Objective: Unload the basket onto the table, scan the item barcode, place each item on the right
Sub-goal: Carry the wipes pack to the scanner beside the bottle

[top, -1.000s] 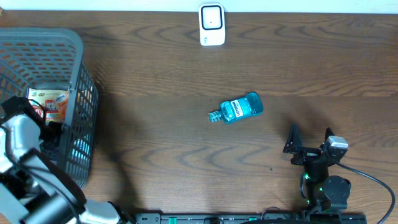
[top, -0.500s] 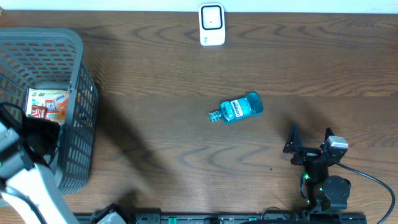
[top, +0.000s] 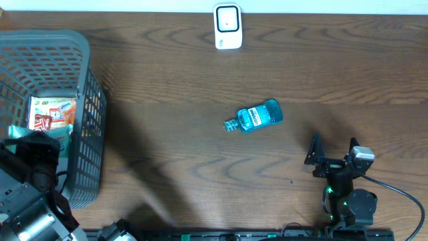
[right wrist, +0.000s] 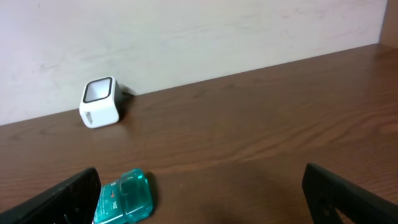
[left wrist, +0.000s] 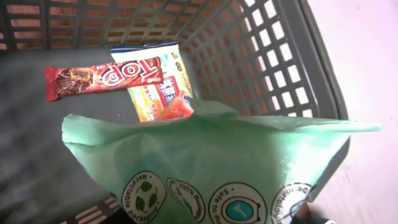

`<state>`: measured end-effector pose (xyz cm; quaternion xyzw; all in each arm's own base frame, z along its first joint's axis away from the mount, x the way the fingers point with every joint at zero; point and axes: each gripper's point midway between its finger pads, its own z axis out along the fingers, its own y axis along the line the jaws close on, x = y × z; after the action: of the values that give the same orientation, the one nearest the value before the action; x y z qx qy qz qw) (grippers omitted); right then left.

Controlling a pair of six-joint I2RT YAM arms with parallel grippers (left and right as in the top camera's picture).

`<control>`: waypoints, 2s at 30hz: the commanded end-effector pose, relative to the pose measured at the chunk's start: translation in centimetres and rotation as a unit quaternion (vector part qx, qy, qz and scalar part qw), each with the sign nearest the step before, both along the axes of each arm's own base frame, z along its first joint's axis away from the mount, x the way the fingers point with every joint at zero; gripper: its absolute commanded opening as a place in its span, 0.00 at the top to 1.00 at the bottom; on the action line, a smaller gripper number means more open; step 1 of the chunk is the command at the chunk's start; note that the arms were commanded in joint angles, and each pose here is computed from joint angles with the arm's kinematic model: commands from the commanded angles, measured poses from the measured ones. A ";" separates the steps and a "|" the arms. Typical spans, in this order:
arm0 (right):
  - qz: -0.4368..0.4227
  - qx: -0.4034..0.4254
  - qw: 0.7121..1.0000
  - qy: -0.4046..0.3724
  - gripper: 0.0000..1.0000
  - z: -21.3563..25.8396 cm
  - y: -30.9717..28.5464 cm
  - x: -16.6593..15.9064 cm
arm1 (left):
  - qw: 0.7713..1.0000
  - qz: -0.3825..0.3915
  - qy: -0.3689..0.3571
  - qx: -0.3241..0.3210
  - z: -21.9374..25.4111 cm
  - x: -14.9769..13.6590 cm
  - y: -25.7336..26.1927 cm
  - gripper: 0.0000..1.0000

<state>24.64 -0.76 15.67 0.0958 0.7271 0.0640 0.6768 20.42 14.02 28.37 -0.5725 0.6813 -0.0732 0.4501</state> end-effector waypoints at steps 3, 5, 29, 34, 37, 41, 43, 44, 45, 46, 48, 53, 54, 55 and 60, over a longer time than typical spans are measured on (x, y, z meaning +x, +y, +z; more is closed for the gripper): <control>-0.003 0.000 1.000 -0.001 0.01 0.0 -0.1 0.0 | 1.000 0.018 0.023 -0.002 -0.7 0.0 0.9 0.64; -0.003 0.000 1.000 -0.001 0.01 0.0 -0.1 0.0 | 0.999 0.031 0.040 -0.003 -1.3 -0.2 1.5 0.64; -0.003 0.000 1.000 -0.001 0.01 0.0 -0.1 0.0 | 0.951 -0.236 -0.186 -0.072 8.3 5.0 -9.4 0.63; -0.003 0.000 1.000 -0.001 0.01 0.0 -0.1 0.0 | 0.917 -0.363 -0.158 -0.050 7.3 5.8 -15.1 0.64; -0.003 0.000 1.000 -0.001 0.01 0.0 -0.1 0.0 | 0.893 -0.431 -0.128 -0.026 6.0 6.1 -18.5 0.63; -0.003 0.000 1.000 -0.001 0.01 0.0 -0.1 0.0 | 0.885 -0.464 -0.045 0.011 2.3 7.2 -21.8 0.64; -0.003 0.000 1.000 -0.001 0.01 0.0 -0.1 0.0 | 0.878 -0.478 -0.001 0.032 0.1 7.8 -23.6 0.64; -0.003 0.000 1.000 -0.001 0.01 0.0 -0.1 0.0 | 0.874 -0.484 0.021 0.045 -1.0 8.2 -24.6 0.63; -0.003 0.000 1.000 -0.001 0.01 0.0 -0.1 0.0 | 0.871 -0.487 0.041 0.058 -2.1 8.6 -25.3 0.63; -0.003 0.000 1.000 -0.001 0.01 0.0 -0.1 0.0 | 0.868 -0.486 0.065 0.076 -3.3 9.1 -26.0 0.63; -0.003 0.000 1.000 -0.001 0.01 0.0 -0.1 0.0 | 0.862 -0.483 0.110 0.110 -6.0 10.1 -27.1 0.63; -0.003 0.000 1.000 -0.001 0.01 0.0 -0.1 0.0 | 0.830 -0.505 0.197 0.130 -13.2 12.0 -30.5 0.62; -0.003 0.000 1.000 -0.001 0.01 0.0 -0.1 0.0 | 0.826 -0.506 0.212 0.130 -14.6 12.3 -30.9 0.62; -0.003 0.000 1.000 -0.001 0.01 0.0 -0.1 0.0 | 0.822 -0.506 0.226 0.131 -15.8 12.6 -31.0 0.62; -0.003 0.000 1.000 -0.001 0.01 0.0 -0.1 0.0 | 0.812 -0.498 0.274 0.132 -20.5 13.6 -31.0 0.50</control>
<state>24.64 -0.76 15.67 0.0958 0.7271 0.0640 0.6768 33.29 -17.85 8.83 -0.0812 0.9719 -0.0628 0.2118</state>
